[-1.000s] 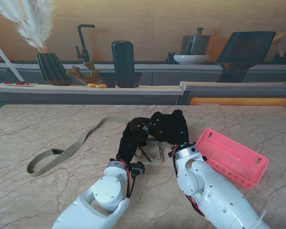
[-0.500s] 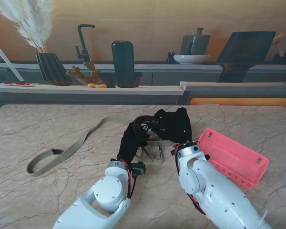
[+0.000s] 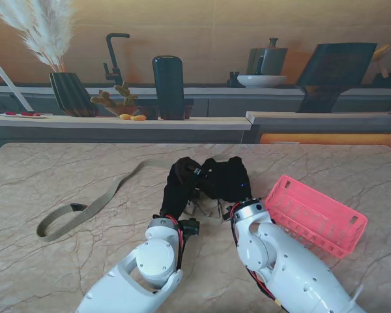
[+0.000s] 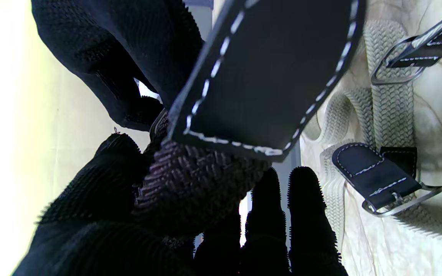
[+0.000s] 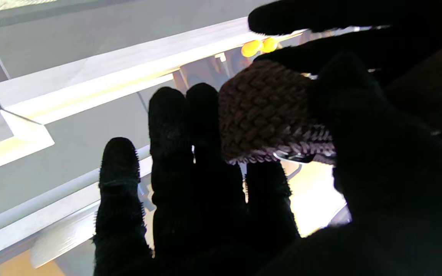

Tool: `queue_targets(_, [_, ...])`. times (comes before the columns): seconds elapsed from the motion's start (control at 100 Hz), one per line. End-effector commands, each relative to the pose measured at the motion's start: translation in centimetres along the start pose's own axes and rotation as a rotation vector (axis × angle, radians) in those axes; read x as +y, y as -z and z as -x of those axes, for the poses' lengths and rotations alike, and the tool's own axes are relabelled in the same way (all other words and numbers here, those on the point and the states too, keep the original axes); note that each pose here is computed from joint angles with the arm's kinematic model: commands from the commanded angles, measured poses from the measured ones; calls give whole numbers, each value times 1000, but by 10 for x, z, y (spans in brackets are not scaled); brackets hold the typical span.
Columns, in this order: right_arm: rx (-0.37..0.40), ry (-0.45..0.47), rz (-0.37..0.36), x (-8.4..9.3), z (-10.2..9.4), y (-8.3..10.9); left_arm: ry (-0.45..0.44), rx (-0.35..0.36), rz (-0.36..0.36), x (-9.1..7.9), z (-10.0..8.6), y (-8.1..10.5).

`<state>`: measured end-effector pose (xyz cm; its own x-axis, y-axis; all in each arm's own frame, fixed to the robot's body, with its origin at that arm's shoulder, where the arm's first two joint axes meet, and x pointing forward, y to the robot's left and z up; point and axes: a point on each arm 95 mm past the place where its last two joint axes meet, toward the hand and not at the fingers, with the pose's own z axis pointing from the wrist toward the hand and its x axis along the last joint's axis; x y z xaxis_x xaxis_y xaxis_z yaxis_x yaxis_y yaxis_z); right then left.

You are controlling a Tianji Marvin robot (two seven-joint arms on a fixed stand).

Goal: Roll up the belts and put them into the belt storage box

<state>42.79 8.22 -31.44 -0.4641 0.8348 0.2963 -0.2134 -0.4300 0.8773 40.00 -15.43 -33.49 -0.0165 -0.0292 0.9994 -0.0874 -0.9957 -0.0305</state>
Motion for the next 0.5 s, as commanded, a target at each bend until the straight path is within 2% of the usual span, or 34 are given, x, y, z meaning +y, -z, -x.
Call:
queue_targets(0.0, [57, -58, -15, -8, -26, 0, 17, 5, 10, 10, -3, 1])
queue_targets(0.27, [78, -118, -55, -19, -36, 2, 25, -6, -11, 10, -3, 2])
queue_targets(0.49, [60, -135, -60, -20, -37, 6, 79, -45, -11, 11, -2, 3])
